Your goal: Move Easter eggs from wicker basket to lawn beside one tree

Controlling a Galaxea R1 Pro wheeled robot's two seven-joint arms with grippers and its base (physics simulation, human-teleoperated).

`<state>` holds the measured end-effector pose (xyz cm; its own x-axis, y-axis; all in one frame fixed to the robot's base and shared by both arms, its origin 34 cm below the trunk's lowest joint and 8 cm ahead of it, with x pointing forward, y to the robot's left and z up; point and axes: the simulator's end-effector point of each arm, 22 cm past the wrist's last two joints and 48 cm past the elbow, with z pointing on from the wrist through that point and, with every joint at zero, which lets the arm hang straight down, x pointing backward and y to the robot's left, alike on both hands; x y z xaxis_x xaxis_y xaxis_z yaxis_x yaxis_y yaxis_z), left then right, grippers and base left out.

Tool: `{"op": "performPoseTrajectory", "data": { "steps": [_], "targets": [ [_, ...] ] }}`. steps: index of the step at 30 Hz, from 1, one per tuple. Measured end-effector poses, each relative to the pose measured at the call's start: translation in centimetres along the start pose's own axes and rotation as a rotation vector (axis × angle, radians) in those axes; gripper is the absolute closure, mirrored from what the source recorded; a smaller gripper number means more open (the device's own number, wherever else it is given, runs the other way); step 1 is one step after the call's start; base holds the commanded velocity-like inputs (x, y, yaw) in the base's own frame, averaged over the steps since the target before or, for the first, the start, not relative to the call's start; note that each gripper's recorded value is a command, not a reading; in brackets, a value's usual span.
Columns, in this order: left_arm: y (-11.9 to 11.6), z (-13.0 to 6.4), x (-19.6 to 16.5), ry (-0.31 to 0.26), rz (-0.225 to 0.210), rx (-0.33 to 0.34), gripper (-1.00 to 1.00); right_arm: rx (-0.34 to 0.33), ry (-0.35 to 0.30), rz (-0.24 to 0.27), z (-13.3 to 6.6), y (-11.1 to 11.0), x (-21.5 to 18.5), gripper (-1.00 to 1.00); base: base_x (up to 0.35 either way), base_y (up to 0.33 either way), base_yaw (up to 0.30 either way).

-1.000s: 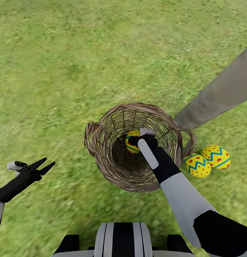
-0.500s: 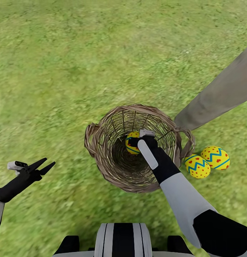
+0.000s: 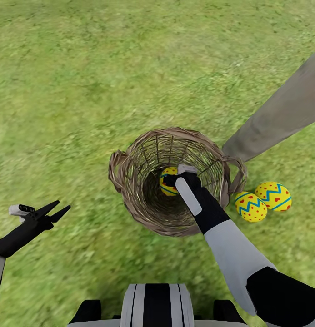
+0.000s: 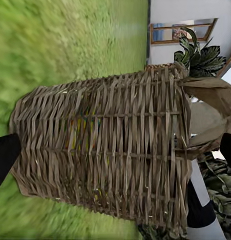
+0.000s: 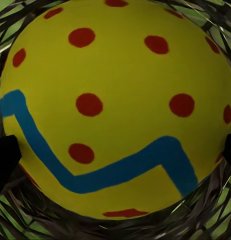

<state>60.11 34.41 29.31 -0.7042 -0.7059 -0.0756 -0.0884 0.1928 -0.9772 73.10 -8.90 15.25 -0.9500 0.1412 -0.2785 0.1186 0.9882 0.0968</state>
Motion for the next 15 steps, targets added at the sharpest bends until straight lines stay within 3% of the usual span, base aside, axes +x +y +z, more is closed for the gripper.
{"op": "performPoseTrajectory", "data": {
  "steps": [9,15],
  "targets": [
    [-1.1,0.5,0.3,0.024,0.001,0.015,-1.00,0.013,0.028,-0.002,-0.3,-0.4,0.8,1.00,-0.022,0.000,0.000],
    [-2.5,0.6,0.0,0.022,0.018,0.033,-1.00,0.009,0.003,-0.005,-1.6,-0.1,-0.5,1.00,-0.033,0.000,0.000]
  ]
}}
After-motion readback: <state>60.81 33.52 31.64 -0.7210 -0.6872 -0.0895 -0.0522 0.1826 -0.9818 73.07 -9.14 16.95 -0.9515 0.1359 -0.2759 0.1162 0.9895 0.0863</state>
